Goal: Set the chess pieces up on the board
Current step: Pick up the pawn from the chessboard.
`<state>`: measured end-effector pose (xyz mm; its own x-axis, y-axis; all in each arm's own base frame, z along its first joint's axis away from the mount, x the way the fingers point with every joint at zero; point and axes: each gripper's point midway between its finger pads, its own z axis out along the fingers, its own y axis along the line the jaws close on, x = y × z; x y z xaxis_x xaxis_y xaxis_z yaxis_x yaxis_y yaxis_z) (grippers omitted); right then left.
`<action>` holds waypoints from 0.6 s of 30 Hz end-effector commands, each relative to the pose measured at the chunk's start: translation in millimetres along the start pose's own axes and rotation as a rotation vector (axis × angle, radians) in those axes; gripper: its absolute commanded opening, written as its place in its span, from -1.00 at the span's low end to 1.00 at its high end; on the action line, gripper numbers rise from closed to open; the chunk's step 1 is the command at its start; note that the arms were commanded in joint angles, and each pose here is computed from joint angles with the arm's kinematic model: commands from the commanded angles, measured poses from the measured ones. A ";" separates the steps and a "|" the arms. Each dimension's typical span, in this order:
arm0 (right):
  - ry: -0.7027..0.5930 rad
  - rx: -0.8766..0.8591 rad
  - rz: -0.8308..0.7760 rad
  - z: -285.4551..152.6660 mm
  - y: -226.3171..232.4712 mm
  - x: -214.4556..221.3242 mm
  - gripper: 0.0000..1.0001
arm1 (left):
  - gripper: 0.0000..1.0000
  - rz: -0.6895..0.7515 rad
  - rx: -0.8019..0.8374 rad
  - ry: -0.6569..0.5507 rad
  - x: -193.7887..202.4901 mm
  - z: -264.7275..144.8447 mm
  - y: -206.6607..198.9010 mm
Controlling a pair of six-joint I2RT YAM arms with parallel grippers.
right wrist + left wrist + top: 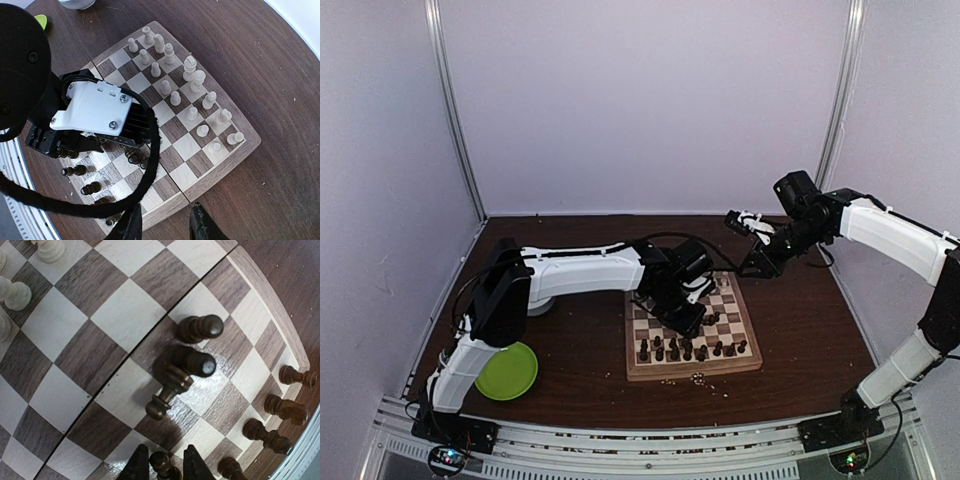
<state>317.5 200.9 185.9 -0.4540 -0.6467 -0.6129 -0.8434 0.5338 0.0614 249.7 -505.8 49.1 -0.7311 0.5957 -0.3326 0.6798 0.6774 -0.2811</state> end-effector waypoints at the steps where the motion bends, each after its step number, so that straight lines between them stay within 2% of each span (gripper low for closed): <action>1: -0.003 -0.013 0.007 -2.5 1.0 -0.1 -0.32 | -0.55 -0.027 0.012 0.020 1.0 1.5 1.8; 6: -0.003 -0.009 0.008 -2.9 -0.3 0.1 -0.32 | -0.73 -0.033 0.010 0.012 -1.7 -1.0 4.7; 12: -0.001 -0.010 0.010 -2.6 -0.3 0.8 -0.33 | -0.96 -0.063 0.038 -0.055 -16.2 -9.3 10.4; 18: 0.000 -0.012 0.010 -1.8 -0.4 1.0 -0.32 | -1.00 -0.085 0.057 -0.115 -27.8 -18.3 15.9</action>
<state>317.7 200.3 185.7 -0.4556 -0.6463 -0.6121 -0.8425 0.5351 0.0621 265.9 -502.1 49.0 -0.7699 0.5372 -0.3446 0.6352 0.6974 -0.3319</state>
